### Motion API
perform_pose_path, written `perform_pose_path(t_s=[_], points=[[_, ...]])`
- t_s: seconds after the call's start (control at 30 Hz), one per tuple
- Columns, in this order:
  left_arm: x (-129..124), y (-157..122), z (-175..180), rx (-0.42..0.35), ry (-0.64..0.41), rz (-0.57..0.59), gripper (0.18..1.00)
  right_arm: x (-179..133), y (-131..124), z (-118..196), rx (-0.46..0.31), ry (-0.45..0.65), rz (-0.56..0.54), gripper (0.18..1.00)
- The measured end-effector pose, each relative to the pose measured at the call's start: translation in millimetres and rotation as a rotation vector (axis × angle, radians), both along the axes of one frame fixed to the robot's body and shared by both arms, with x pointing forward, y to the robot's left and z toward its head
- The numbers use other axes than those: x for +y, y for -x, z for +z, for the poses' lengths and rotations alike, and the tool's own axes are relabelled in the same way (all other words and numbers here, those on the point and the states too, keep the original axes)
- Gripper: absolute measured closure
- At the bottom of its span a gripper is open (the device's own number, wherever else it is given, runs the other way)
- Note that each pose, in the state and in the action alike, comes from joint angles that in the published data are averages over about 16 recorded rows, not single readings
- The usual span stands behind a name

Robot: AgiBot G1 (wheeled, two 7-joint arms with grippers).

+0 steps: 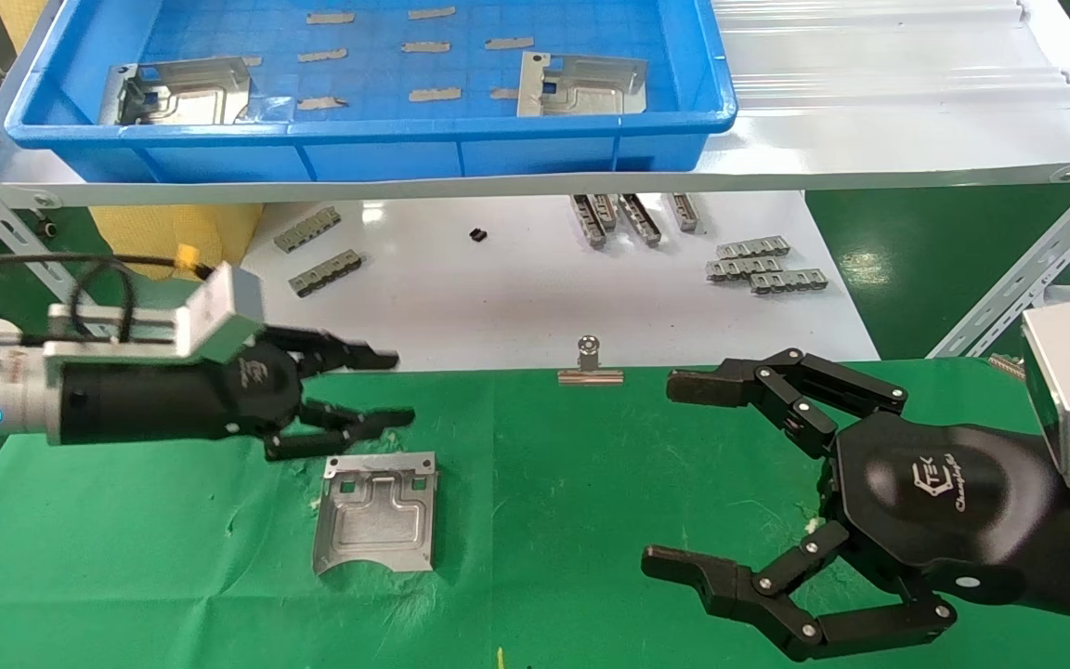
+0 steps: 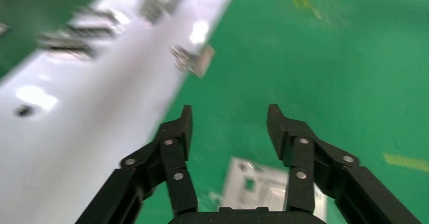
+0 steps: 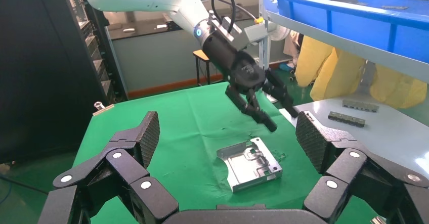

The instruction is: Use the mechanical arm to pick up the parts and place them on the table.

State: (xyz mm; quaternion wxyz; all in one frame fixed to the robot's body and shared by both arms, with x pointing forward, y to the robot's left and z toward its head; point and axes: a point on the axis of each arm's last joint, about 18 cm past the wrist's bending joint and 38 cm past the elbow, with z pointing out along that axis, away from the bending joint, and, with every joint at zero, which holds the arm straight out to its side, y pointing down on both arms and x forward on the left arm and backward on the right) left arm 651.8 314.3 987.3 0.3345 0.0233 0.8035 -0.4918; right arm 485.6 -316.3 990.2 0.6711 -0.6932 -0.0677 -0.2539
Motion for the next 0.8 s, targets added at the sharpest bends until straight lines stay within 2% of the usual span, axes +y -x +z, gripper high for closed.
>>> perform_pose_path(t_s=[0.13, 0.5, 0.8], points=[[2, 3, 3, 0.013, 0.061, -0.001, 0.607, 0, 0, 0, 0.000, 0.000, 0.000, 0.179], [1, 6, 1, 0.009, 0.100, -0.021, 0.362, 0, 0, 0, 0.000, 0.000, 0.000, 0.179], [-1, 16, -1, 0.000, 0.168, -0.063, 0.246, 0, 0, 0, 0.000, 0.000, 0.000, 0.179]])
